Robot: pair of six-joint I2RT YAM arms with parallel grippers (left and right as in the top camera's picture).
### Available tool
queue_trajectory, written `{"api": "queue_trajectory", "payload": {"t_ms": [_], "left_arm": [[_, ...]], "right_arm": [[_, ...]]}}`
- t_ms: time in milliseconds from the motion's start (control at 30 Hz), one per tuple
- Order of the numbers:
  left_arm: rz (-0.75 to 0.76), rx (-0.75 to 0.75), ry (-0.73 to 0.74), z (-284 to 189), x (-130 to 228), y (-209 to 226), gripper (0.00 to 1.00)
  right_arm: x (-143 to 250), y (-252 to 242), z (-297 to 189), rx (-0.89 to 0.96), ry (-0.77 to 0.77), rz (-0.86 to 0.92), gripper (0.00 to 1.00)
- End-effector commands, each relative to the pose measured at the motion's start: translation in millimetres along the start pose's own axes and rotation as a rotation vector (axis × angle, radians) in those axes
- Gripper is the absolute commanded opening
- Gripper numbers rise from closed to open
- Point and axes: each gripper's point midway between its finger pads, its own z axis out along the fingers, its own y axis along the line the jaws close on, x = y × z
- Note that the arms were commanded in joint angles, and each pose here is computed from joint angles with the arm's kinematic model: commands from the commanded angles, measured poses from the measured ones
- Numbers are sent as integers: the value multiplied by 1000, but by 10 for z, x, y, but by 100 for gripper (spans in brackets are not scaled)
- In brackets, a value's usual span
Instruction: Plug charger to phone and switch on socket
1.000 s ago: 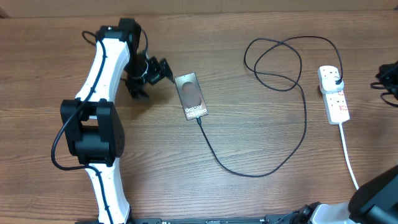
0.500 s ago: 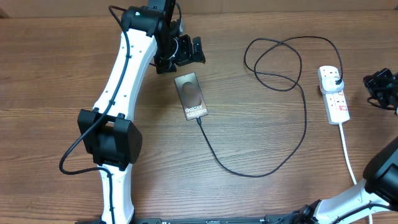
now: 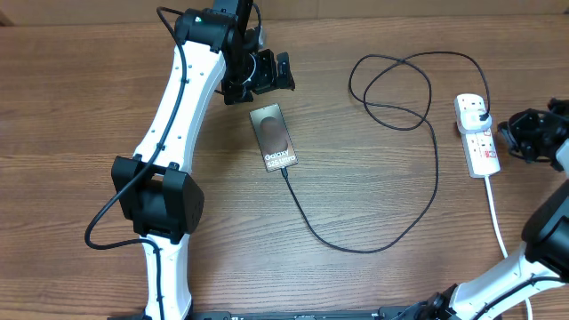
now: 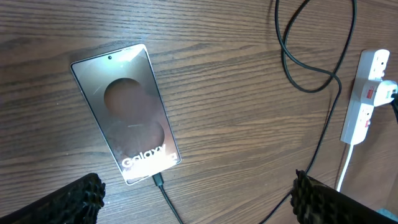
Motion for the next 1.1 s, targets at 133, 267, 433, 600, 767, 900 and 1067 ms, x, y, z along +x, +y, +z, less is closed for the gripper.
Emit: {"api": "queue_trajectory", "payload": {"t_ms": [133,267,433,600,767,900,1067], "left_arm": [[30,9,-23,-101,-14,-75,100],[31,10,-25,-102,-20,-76,100],[32,10,-26,-102,-21,-76,100],[32,10,-26,-102,-22,-76,100],[33,10,-26,-101,-20,-80,100],[32,10,-25,-101,-19,-79,100],[32,10,-25,-101,-19,-80,100]], "right_arm": [[63,127,116,69,7,-71,4],[107,129,132,86,18,-75,4],[138,137,132,79,32,-71,4],[194,125,139,85,52,-65,4],[252,160,191,85,69,-74,4],[296,169,265,84,82,-81,4],[415,101,399,96,124,-73,4]]}}
